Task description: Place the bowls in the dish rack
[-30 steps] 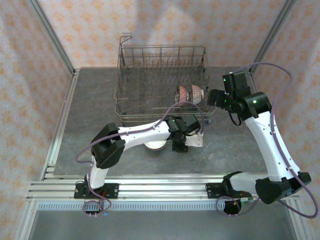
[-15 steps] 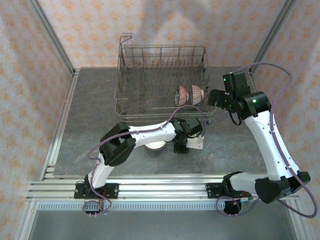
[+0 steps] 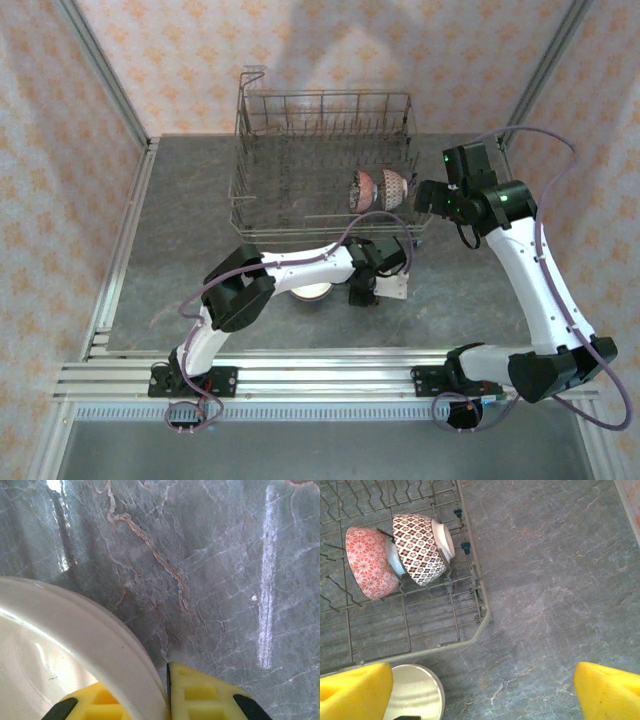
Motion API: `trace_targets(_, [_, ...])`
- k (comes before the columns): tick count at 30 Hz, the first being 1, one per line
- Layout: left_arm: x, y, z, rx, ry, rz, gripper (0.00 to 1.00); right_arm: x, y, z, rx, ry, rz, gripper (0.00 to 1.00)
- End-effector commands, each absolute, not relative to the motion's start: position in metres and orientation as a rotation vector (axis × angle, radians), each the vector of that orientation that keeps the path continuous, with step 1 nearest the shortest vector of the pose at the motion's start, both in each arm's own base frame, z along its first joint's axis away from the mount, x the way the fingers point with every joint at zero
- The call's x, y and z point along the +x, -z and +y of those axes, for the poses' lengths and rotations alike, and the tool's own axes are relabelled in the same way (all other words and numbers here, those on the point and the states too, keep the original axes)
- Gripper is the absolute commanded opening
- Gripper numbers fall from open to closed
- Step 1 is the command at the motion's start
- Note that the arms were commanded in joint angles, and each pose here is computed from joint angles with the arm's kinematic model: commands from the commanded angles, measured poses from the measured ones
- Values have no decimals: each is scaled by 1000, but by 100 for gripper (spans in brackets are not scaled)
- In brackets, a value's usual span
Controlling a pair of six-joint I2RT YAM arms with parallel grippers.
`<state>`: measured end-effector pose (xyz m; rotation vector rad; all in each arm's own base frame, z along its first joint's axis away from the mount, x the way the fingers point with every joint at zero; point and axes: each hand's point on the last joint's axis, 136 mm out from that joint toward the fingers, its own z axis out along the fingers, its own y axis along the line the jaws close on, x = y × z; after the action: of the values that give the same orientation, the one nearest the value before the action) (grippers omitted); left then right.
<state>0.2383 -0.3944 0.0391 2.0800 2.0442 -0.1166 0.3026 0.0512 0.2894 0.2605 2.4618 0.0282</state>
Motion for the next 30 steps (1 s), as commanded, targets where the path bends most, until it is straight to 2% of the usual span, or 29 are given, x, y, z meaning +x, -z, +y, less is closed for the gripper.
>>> trace_targets(1, [233, -44, -390, 2106, 115, 2045, 14, 307, -287, 51, 261, -27, 2458, 93])
trace_targets(17, [229, -72, -393, 2105, 116, 1985, 6, 311, -281, 53, 264, -40, 2453, 93])
trace_targets(23, [230, -112, -397, 2044, 145, 1927, 5, 312, -286, 53, 296, -94, 2439, 94])
trace_targets(30, [227, -188, -406, 1878, 271, 1823, 3, 317, -296, 54, 425, -378, 2397, 94])
